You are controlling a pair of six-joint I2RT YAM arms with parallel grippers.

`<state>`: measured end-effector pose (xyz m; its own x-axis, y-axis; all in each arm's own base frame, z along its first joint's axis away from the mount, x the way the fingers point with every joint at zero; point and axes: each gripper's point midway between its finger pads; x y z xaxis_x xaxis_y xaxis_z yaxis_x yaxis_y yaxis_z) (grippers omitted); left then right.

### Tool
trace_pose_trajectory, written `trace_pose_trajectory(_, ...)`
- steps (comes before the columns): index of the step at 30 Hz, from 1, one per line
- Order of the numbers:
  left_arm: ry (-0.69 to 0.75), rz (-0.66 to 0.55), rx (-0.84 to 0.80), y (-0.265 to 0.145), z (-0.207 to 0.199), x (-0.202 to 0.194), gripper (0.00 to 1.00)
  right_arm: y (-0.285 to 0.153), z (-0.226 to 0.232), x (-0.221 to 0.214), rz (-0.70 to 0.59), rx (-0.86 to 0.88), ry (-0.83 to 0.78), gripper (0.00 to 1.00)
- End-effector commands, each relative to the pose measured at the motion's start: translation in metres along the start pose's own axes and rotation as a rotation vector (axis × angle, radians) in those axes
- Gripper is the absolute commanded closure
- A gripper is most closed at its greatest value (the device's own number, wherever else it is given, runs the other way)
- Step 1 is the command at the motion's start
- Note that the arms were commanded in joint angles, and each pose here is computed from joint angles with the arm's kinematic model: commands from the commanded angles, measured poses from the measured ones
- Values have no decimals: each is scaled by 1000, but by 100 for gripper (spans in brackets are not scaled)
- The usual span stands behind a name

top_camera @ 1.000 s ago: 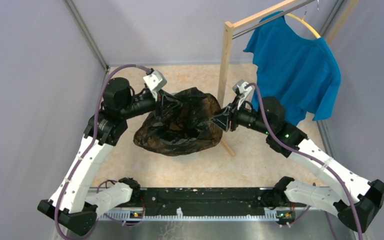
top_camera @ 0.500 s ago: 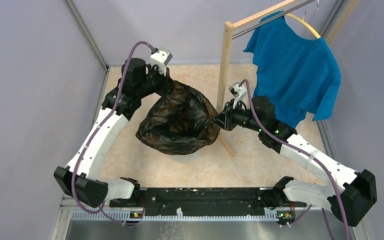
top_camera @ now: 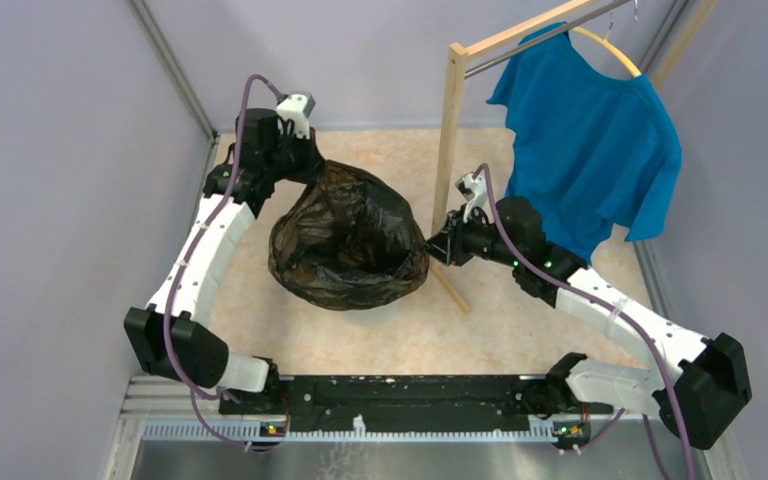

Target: Put the trash bags into the trash bin

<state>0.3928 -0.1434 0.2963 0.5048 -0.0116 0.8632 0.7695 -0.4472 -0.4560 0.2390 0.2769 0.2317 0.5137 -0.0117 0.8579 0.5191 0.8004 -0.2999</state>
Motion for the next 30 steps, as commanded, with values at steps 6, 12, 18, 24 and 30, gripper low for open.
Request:
trace_pose_trajectory(6, -90, 3, -51, 20, 3, -10, 100, 12, 6, 25, -77, 28, 39, 100)
trace_pose_trajectory(12, -145, 84, -38, 33, 13, -48, 100, 23, -3, 5, -71, 24, 93, 100)
trace_pose_trajectory(18, -231, 147, -27, 34, 23, -78, 100, 26, -7, -7, -49, 22, 108, 100)
trace_pose_trajectory(24, -296, 191, -62, 28, 20, -98, 99, 22, 7, 7, -63, 34, 61, 100)
trace_pose_trajectory(30, -284, 169, 70, 4, 38, -96, 86, 25, -7, -6, -57, -16, 59, 100)
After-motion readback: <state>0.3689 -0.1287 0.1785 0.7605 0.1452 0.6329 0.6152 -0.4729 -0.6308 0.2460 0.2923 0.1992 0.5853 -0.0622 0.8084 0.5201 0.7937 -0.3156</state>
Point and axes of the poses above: each gripper's point midway between its finger pads, its own y axis out along the fingers, its own z axis along the line the jaws close on, x = y × z, and after that the axes turned 2 degrees about -y, right-handed
